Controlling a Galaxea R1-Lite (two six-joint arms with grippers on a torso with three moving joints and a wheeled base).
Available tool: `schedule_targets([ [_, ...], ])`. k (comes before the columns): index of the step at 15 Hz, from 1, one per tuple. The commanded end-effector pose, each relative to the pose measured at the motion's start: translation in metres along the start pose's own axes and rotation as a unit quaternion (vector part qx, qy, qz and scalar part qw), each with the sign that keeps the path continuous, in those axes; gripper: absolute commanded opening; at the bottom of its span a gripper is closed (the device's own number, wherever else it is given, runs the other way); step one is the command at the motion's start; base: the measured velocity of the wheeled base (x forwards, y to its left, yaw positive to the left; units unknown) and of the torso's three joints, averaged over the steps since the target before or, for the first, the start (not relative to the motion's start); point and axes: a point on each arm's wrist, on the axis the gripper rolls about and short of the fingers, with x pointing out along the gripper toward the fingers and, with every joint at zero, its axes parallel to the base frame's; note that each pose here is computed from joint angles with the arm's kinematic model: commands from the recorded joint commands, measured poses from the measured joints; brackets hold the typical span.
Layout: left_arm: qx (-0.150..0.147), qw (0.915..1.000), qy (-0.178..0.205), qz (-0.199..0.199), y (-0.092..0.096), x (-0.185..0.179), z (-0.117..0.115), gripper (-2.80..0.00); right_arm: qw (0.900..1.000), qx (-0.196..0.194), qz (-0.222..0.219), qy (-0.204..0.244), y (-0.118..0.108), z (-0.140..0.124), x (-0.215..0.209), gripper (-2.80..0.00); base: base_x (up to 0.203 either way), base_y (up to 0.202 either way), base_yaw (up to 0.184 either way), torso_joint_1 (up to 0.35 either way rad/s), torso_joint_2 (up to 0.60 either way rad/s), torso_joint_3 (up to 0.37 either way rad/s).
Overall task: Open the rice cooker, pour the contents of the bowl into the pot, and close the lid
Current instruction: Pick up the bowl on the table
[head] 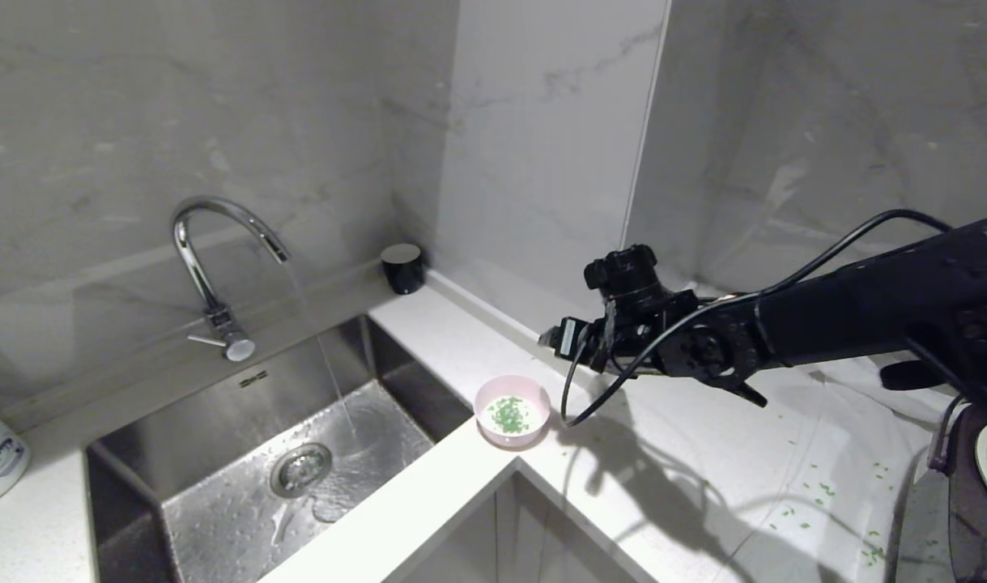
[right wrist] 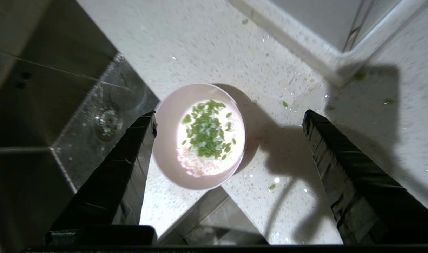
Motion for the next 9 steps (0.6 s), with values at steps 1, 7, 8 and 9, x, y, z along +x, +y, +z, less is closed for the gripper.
schedule_targets([
  [1, 0.0, 1.0, -0.001, -0.001, 0.0, 0.0, 0.0, -2.8, 0.998, -0.002, 0.034, -0.06, 0.004, 0.024, -0.079, 0.0, 0.0, 0.0, 0.0, 0.0, 0.0, 0.0],
  [7, -0.004, 1.0, -0.002, 0.001, 0.0, 0.0, 0.0, -2.8, 0.981, -0.062, 0.032, -0.183, -0.028, 0.024, -0.222, 0.0, 0.0, 0.0, 0.0, 0.0, 0.0, 0.0],
  [8, -0.006, 1.0, -0.002, 0.001, 0.0, 0.0, 0.0, -2.8, 0.976, -0.074, 0.018, -0.205, -0.037, 0.023, -0.242, 0.0, 0.0, 0.0, 0.0, 0.0, 0.0, 0.0],
  [9, -0.007, 1.0, -0.002, 0.001, 0.0, 0.0, 0.0, -2.8, 0.971, -0.085, 0.0, -0.224, -0.047, 0.022, -0.26, 0.0, 0.0, 0.0, 0.0, 0.0, 0.0, 0.0],
])
